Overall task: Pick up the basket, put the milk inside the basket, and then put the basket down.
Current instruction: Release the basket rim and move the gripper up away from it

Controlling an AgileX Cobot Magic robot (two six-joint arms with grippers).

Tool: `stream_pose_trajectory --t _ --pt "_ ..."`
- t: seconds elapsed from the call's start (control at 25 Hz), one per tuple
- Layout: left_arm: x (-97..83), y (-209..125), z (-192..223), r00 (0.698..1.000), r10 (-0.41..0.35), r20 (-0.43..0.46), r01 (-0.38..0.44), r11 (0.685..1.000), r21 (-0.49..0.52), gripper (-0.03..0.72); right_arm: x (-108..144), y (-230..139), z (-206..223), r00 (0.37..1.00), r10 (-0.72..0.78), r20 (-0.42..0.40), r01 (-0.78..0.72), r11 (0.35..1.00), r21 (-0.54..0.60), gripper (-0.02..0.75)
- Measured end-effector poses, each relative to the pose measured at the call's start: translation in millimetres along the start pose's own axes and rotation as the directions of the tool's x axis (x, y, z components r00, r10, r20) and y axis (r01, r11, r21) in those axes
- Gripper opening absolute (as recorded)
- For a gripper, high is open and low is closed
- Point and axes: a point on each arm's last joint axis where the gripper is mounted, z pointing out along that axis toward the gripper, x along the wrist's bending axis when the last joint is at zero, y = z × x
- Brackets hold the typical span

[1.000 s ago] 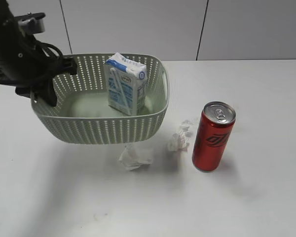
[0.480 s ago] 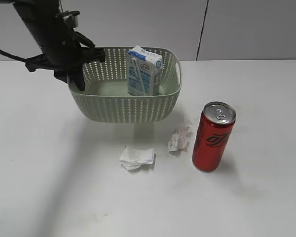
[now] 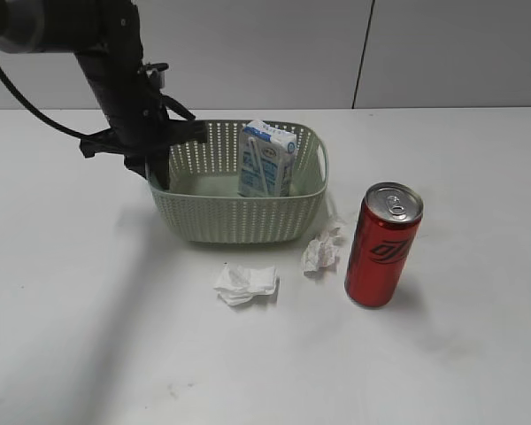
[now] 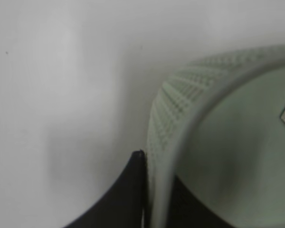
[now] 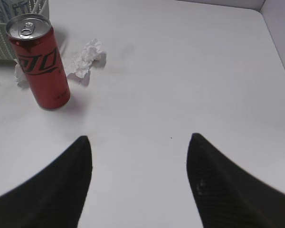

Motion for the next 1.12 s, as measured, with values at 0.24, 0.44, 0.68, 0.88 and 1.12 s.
stream_pose_trajectory --t 0.24,0.44,0.68,0.88,1.12 --pt "-0.9 2 2 1.0 -0.001 0.01 0.002 1.0 -0.018 0.007 0 0 0 1.0 0.002 0.001 -0.002 1.0 0.0 0.53" --pt "-1.9 2 2 1.0 0.007 0.021 -0.006 1.0 -0.021 0.06 0 0 0 1.0 0.002 0.002 -0.002 1.0 0.0 0.53" --pt "-5.2 2 -4 0.998 -0.005 0.057 0.006 1.0 -0.019 0.331 0 0 0 1.0 0.004 0.002 -0.004 1.0 0.0 0.531" --pt "1.9 3 -20 0.998 -0.006 0.06 0.006 1.0 -0.011 0.552 0 0 0 1.0 0.005 0.003 -0.005 1.0 0.0 0.531" --pt "28.9 7 -86 0.997 0.007 0.077 0.0 0.996 -0.095 0.6 0 0 0 1.0 0.005 0.003 -0.005 1.0 -0.001 0.531"
